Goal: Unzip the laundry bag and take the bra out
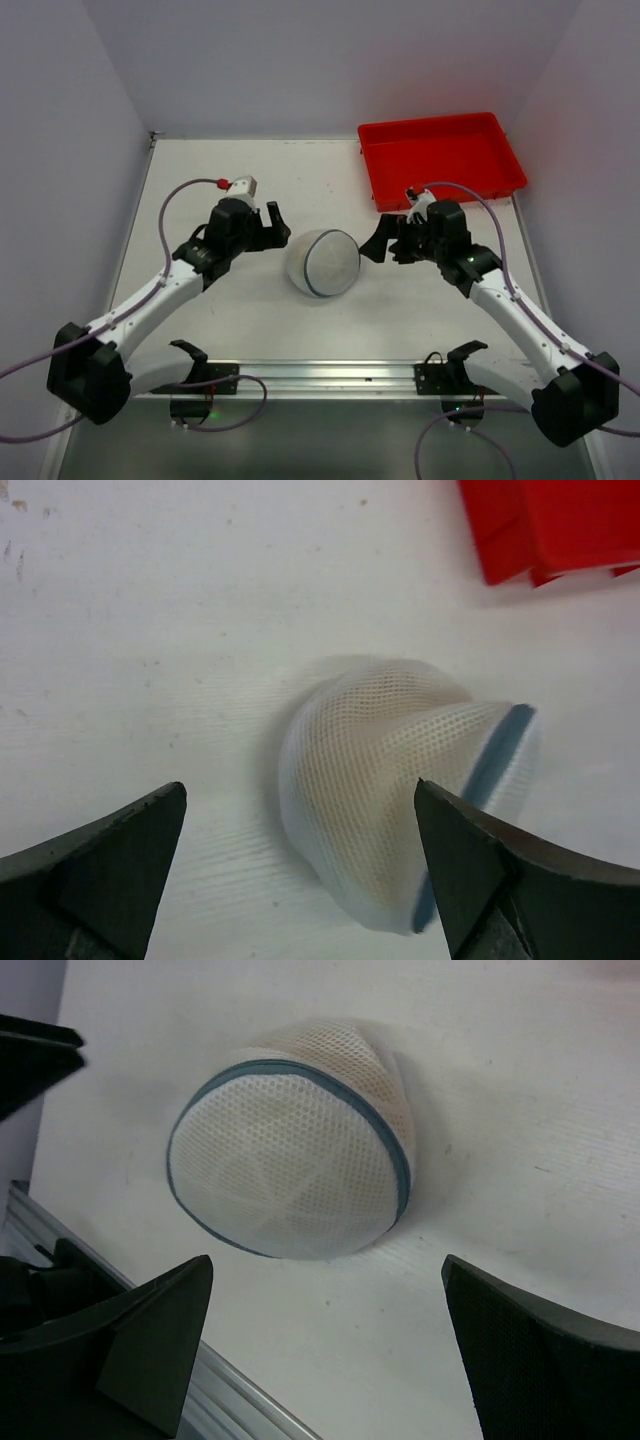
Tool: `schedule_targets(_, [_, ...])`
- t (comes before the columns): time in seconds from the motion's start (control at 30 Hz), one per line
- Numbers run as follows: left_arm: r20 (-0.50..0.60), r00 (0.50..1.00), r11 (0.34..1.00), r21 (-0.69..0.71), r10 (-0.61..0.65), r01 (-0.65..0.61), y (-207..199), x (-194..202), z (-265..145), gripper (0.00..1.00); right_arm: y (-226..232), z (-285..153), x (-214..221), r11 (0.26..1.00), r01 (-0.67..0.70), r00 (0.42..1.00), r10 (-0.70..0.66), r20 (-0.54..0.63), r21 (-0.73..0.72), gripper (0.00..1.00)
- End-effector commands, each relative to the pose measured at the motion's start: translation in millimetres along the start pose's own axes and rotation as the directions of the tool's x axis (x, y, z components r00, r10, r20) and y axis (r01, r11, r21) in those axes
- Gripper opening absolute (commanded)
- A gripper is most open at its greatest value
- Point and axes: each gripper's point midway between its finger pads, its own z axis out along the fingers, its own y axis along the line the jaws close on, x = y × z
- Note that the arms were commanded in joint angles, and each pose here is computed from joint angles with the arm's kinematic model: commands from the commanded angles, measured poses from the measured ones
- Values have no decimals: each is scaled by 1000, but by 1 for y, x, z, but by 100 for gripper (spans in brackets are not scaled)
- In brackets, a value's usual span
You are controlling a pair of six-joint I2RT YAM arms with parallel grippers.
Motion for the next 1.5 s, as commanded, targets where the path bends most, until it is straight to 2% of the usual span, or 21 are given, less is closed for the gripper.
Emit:
schedule_targets(0.0, [44, 974, 974, 47, -223, 221, -13, 0, -27, 100, -12, 21, -9, 998, -2, 998, -1, 64, 55, 99])
schedule_targets(0.07, [41, 956, 951, 119, -292, 285, -31, 8, -38, 100, -20, 35, -6, 996, -38, 997, 33, 64, 78, 97])
schedule_targets(0.17, [19, 956, 937, 206, -294, 284, -61, 19, -44, 98, -26, 53, -2, 996, -41, 998, 37, 42, 77, 93])
schedule_targets(0.23, [-12, 975, 947, 236, -223, 219, -82, 36, -43, 98, -25, 63, 0, 998, -36, 999, 34, 28, 51, 90])
schedule_targets(0.33, [-26, 991, 968, 213, -129, 132, -93, 56, -37, 98, -13, 72, 14, 998, -30, 999, 29, -28, -51, 81])
schedule_targets(0.43, [-40, 994, 982, 154, -105, 110, -81, 73, -24, 98, -4, 72, 27, 990, -28, 998, 21, -53, -136, 77])
schedule_targets(0.63, [7, 999, 998, 39, -51, 50, -67, 69, 0, 93, 2, 72, 35, 978, 25, 998, -37, -54, -209, 76])
schedule_targets(0.9, [24, 1000, 999, 35, -11, 10, -77, 56, 8, 91, 1, 94, 46, 963, 25, 990, -60, -124, -268, 71])
schedule_targets(1.0, [35, 999, 999, 38, -9, 8, -77, 52, 6, 91, 4, 100, 51, 954, 12, 985, -62, -160, -299, 59])
schedule_targets(1.1, [36, 999, 998, 53, -21, 19, -77, 47, 7, 91, 11, 100, 50, 944, -1, 983, -59, -173, -331, 28])
schedule_targets(1.13, [40, 999, 998, 54, -29, 26, -76, 44, 6, 91, 15, 99, 45, 940, -4, 984, -58, -170, -342, 11])
schedule_targets(1.17, [36, 999, 998, 55, -35, 33, -75, 42, 5, 91, 20, 97, 41, 937, -25, 984, -39, -175, -350, 1])
schedule_targets(1.27, [51, 995, 996, 33, -86, 85, -66, 32, -4, 96, 37, 90, 23, 926, -83, 985, 19, -173, -369, 0])
schedule_targets(1.33, [80, 983, 986, 36, -167, 165, -60, 20, -17, 100, 47, 86, 8, 919, -120, 985, 64, -159, -374, 0])
schedule_targets(1.47, [95, 943, 947, 59, -319, 315, -44, 22, -33, 100, 63, 84, -8, 883, -270, 960, 214, -182, -383, 0])
